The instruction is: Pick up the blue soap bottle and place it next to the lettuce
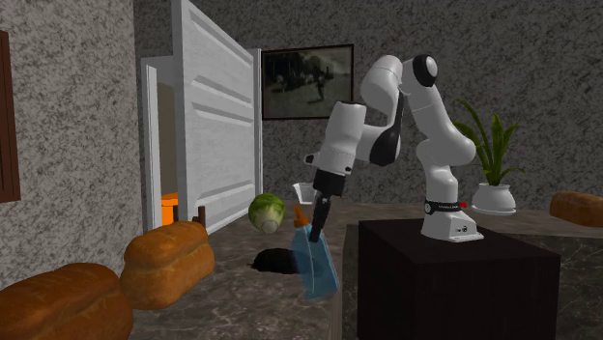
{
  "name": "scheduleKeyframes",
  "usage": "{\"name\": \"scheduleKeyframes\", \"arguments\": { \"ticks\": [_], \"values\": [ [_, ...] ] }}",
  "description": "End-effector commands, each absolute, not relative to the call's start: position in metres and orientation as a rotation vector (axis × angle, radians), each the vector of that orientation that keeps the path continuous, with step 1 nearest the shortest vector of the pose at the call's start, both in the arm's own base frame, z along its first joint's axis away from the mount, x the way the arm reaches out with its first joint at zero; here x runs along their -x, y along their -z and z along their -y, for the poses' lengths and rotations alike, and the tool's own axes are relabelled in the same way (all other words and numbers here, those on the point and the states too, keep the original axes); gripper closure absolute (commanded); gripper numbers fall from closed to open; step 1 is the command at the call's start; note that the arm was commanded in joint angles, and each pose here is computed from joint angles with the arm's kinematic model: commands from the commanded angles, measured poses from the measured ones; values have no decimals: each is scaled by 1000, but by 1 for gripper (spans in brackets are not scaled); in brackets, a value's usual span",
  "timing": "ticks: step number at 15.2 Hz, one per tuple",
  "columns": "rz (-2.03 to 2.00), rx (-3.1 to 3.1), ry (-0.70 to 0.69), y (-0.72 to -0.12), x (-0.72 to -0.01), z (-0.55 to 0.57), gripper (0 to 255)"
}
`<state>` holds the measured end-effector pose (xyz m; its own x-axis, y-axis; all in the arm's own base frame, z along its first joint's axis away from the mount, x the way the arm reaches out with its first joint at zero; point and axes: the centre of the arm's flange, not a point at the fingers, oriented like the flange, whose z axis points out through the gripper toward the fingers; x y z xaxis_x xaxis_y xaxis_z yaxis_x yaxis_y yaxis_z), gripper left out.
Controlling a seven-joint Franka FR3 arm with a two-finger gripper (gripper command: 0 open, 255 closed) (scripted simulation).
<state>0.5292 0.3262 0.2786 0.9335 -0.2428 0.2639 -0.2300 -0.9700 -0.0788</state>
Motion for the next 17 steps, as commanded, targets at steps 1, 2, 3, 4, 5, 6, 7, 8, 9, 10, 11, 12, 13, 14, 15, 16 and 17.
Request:
{"name": "scheduleKeyframes", "arguments": {
  "ticks": [1, 2, 3, 4, 5, 6, 7, 8, 9, 10, 11, 12, 13, 14, 15, 16, 17],
  "values": [
    [-372, 3043, 425, -290, -529, -327, 255],
    [-372, 3043, 425, -296, -529, -327, 255],
    [-372, 3043, 425, -301, -529, -327, 255],
    [-372, 3043, 425, -306, -529, -327, 255],
    [-372, 3043, 425, -311, -529, -327, 255],
    [-372, 3043, 425, -317, -529, -327, 255],
    [-372, 3043, 425, -322, -529, -327, 255],
    [-372, 3043, 425, -327, -529, -327, 255],
    [-372, 3043, 425, -332, -529, -327, 255],
    [-372, 3043, 425, -338, -529, -327, 255],
    [-372, 3043, 425, -343, -529, -327, 255],
    [-372, 3043, 425, -348, -529, -327, 255],
    [-372, 3043, 425, -354, -529, -327, 255],
    [-372, 3043, 425, -359, -529, -327, 255],
    [-372, 3043, 425, -364, -529, -327, 255],
    [-372, 3043, 425, -369, -529, -327, 255],
    [-372, 3043, 425, -375, -529, -327, 255]
  ]
}}
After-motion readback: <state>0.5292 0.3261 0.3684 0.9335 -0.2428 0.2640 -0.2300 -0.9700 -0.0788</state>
